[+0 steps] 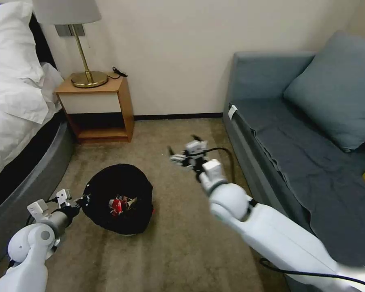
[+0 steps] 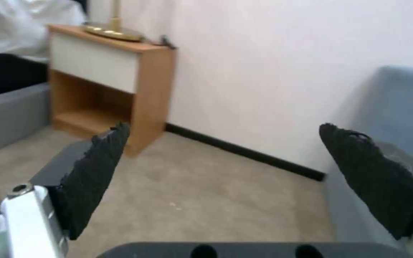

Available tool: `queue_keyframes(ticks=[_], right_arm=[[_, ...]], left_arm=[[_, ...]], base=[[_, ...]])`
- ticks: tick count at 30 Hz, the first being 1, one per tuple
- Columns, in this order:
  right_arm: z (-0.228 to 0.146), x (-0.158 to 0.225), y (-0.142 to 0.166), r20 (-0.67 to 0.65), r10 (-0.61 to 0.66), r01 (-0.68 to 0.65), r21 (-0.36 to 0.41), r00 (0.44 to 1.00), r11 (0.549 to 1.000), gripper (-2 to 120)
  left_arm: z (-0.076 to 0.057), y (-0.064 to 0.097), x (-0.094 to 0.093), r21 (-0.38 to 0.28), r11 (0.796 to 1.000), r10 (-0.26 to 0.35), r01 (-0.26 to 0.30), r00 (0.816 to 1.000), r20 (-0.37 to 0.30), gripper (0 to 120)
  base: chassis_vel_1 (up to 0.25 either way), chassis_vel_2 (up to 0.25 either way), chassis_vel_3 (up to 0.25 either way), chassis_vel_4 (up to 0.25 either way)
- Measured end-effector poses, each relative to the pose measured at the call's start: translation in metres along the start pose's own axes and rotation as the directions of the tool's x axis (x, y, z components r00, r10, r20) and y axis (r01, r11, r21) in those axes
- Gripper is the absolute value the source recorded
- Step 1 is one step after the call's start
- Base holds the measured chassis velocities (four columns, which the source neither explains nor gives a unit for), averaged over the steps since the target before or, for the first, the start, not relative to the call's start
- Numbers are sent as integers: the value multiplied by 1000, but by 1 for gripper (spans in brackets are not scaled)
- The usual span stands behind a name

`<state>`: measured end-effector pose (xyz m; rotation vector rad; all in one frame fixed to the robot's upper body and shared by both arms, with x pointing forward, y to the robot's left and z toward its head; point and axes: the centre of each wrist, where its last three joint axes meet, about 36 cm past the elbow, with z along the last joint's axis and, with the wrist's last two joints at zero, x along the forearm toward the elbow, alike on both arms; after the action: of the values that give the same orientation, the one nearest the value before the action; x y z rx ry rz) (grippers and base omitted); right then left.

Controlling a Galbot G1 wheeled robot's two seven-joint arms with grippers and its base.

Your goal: Pick up the trash bin, then pick up the garbage on the floor and place it into the trash bin.

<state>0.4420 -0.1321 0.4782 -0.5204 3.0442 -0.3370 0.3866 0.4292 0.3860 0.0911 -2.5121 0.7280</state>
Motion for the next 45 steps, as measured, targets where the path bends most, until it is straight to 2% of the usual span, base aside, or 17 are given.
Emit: queue_keyframes(ticks=[8,10,15,20,33,35,36,39,41,44,45], right_arm=[[15,45,-8,-33,87,-88,-26,996,996,100],[18,70,-14,-34,130,-131,-34,991,991,100],[21,98,-17,-39,143,-144,-24,989,989,100],[21,116,-15,-54,149,-151,-39,987,988,100],[26,134,-7,-56,157,-161,-62,986,985,100],[27,136,-7,-54,160,-164,-63,986,984,100],[27,136,-7,-54,160,-164,-63,986,984,100],[27,139,-9,-53,169,-173,-67,984,983,100],[28,140,-9,-53,173,-176,-68,984,982,100],[27,141,-10,-53,182,-185,-73,982,980,100],[27,141,-10,-53,182,-185,-73,982,980,100]], left_arm=[[4,1,-5,3,1000,-10,10,1000,-9,4],[7,4,-7,4,1000,-22,22,1000,-14,4],[10,4,-8,5,1000,-29,29,999,-17,4],[12,0,-7,2,1000,-25,25,1000,-15,4],[17,-2,-5,2,1000,-23,23,1000,-14,4],[16,-3,-4,0,1000,-15,15,1000,-12,12],[16,-3,-4,0,1000,-15,15,1000,-12,12],[13,-5,-3,-17,1000,-2,2,1000,1,29],[12,-6,-1,-27,1000,2,-2,1000,8,32],[8,-11,2,-50,999,18,-16,999,32,47],[8,-11,2,-50,999,18,-16,999,32,47]], base=[[0,0,0,0],[0,0,0,0],[0,0,0,0],[0,0,0,0],[0,0,0,0],[0,0,0,0],[0,0,0,0],[0,0,0,0],[0,0,0,0],[0,0,0,0],[0,0,0,0]])
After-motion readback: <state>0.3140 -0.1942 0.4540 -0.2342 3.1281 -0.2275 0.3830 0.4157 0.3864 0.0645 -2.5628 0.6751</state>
